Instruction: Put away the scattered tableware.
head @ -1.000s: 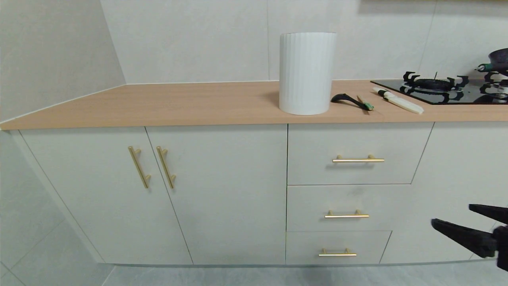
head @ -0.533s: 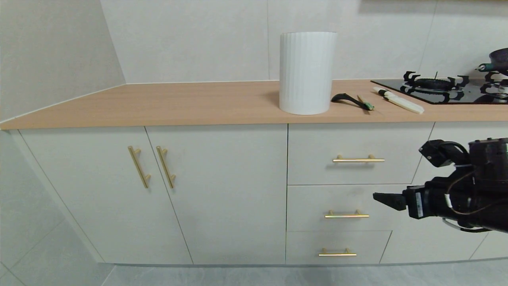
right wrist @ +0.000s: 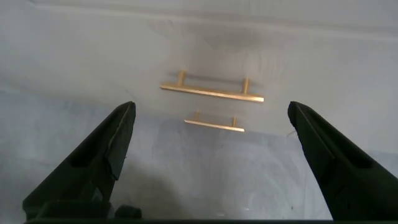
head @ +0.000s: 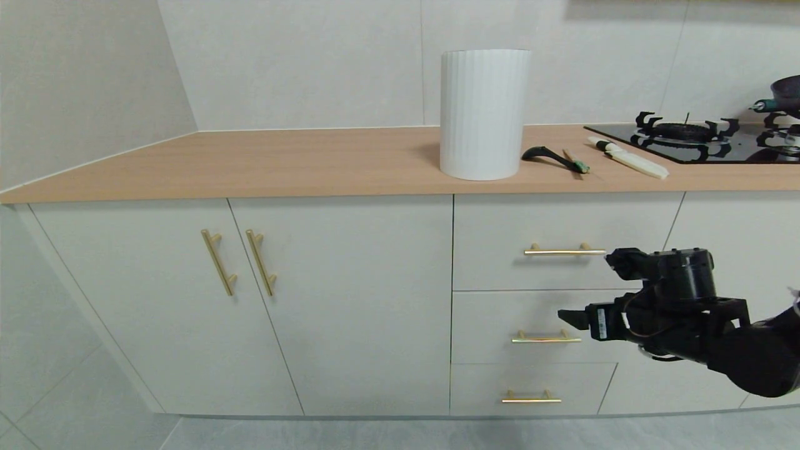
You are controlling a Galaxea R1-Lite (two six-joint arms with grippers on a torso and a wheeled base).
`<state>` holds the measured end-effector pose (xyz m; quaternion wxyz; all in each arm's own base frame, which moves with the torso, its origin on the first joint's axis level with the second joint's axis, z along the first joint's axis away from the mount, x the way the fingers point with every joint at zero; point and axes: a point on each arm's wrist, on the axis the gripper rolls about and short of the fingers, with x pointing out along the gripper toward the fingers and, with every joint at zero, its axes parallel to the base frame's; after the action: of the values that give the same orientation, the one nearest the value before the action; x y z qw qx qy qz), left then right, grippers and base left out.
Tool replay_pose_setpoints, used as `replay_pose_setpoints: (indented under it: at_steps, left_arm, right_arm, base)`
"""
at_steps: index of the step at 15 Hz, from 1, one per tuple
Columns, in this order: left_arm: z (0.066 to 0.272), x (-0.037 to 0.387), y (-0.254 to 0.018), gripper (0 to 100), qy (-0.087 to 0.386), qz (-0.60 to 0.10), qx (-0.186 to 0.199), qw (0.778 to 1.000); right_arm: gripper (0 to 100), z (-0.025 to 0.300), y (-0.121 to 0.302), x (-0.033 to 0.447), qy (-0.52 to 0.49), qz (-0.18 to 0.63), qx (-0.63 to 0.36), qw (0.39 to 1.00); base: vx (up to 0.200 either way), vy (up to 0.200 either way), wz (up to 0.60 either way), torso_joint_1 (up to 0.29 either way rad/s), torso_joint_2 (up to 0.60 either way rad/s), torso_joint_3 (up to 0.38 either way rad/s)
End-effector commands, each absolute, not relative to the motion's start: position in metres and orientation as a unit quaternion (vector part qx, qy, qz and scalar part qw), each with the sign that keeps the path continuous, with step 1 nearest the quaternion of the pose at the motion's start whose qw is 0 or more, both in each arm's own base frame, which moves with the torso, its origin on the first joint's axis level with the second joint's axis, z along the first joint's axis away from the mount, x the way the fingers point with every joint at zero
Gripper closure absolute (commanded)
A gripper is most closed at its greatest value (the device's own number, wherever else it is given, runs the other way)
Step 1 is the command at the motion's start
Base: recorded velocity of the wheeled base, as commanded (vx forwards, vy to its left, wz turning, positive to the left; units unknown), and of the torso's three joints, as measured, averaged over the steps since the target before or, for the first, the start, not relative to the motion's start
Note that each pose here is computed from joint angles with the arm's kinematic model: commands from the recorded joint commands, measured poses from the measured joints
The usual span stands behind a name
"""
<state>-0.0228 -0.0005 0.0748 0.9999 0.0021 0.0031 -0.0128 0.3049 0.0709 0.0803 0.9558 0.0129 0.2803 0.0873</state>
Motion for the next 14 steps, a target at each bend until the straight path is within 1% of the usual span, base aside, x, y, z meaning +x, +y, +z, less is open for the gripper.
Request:
replay_pose_setpoints:
  at_steps: [1, 3, 6, 11, 12, 14]
  left_arm:
    - [0.075, -0.023, -0.001, 0, 0.003, -0.013, 0.002, 1.0]
    - [0.075, -0.023, -0.001, 0, 0.003, -0.013, 0.002, 1.0]
    - [0.075, -0.023, -0.001, 0, 0.003, -0.013, 0.002, 1.0]
    - [0.075, -0.023, -0.001, 0, 0.003, -0.013, 0.002, 1.0]
    - [0.075, -0.023, -0.001, 0, 0.003, -0.013, 0.002, 1.0]
    - [0.075, -0.023, -0.001, 0, 0.003, -0.013, 0.002, 1.0]
  right_arm:
    - [0, 0.035, 0.075, 0.323, 0.312, 0.062, 0.01, 0.948]
    - [0, 0.011, 0.077, 0.333, 0.299, 0.052, 0.015, 0.953]
    - [0, -0.009, 0.08, 0.347, 0.299, 0.041, 0.012, 0.953]
    - [0, -0.03, 0.084, 0.365, 0.297, 0.031, 0.012, 0.954]
    - [0, -0.038, 0.085, 0.37, 0.287, 0.027, 0.012, 0.957]
    - [0, -0.043, 0.085, 0.376, 0.275, 0.013, 0.01, 0.961]
  base:
    - [0.0, 0.0, 0.0, 0.0, 0.0, 0.0]
    - [0.0, 0.0, 0.0, 0.0, 0.0, 0.0]
    - [0.0, 0.0, 0.0, 0.0, 0.0, 0.0]
    - [0.0, 0.0, 0.0, 0.0, 0.0, 0.0]
    - [0.0, 0.0, 0.0, 0.0, 0.0, 0.0]
    - [0.0, 0.0, 0.0, 0.0, 0.0, 0.0]
